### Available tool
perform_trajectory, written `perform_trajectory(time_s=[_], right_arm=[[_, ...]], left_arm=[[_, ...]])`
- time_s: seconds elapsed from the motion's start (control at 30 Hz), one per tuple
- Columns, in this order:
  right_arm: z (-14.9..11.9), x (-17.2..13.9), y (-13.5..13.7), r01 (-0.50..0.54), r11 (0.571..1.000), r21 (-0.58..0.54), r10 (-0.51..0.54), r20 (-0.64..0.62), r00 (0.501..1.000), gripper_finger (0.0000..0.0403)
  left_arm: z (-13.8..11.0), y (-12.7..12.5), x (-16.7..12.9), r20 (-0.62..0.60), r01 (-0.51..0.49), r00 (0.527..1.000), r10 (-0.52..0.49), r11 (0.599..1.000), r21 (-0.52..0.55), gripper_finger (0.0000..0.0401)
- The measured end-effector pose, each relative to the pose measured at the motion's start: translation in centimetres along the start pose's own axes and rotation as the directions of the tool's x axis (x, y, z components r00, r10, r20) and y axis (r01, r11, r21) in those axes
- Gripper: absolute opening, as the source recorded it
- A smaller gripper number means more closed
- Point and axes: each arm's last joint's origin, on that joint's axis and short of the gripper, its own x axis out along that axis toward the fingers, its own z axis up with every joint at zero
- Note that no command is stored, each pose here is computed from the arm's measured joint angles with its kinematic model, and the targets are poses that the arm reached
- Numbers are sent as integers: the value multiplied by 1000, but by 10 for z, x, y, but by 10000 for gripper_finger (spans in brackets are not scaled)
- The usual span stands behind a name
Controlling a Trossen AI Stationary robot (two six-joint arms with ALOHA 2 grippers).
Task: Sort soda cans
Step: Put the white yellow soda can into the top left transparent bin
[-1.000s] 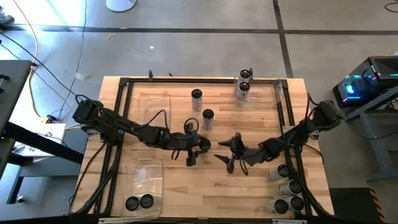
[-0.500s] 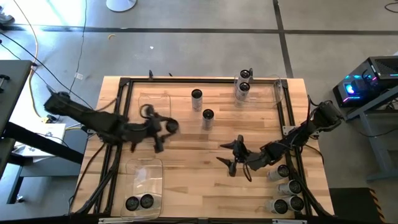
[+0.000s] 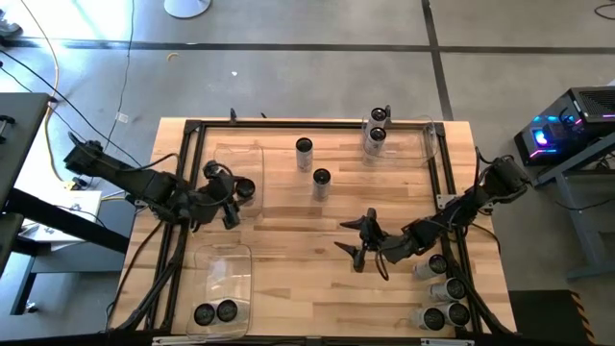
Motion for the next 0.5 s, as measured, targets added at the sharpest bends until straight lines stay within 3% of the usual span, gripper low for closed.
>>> perform_trajectory(time_s=[0.5], right_arm=[[0, 0, 0, -1, 1000, 3, 1, 0, 1000, 279]], left_arm=[[-11, -1, 6, -78, 82, 993, -88, 994, -68, 245]])
